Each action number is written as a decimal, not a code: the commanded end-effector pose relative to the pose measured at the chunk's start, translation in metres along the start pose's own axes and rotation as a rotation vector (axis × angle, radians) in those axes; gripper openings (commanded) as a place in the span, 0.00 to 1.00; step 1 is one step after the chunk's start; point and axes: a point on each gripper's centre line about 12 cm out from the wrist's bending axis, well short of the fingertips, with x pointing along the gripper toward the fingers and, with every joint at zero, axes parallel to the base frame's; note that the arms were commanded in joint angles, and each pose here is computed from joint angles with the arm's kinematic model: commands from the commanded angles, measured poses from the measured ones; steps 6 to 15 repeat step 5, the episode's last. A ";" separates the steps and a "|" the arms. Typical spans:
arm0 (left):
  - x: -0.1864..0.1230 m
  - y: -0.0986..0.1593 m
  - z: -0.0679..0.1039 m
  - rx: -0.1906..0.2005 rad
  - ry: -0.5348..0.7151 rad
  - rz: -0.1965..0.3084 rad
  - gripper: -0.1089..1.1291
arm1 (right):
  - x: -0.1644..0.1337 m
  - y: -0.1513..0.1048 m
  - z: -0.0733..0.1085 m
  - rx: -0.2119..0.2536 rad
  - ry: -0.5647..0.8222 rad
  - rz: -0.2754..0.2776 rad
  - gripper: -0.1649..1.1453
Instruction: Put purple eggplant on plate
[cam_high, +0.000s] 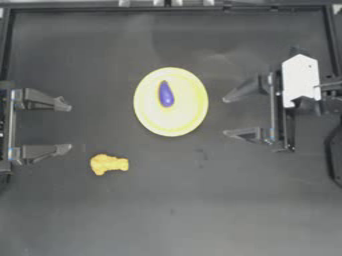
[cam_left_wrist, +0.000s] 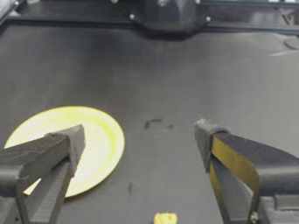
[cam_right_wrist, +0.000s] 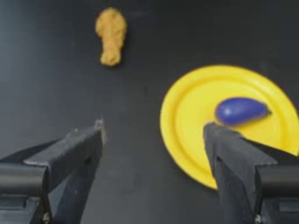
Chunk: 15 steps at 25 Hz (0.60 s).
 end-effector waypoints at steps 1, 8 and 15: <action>0.002 0.000 0.005 0.003 -0.008 0.002 0.92 | -0.012 0.003 0.005 0.011 -0.065 -0.006 0.87; 0.002 0.000 0.005 0.001 -0.008 0.002 0.92 | -0.021 0.005 0.000 0.015 -0.108 -0.013 0.87; 0.002 0.000 0.005 0.001 -0.008 0.002 0.92 | -0.021 0.005 0.000 0.015 -0.108 -0.013 0.87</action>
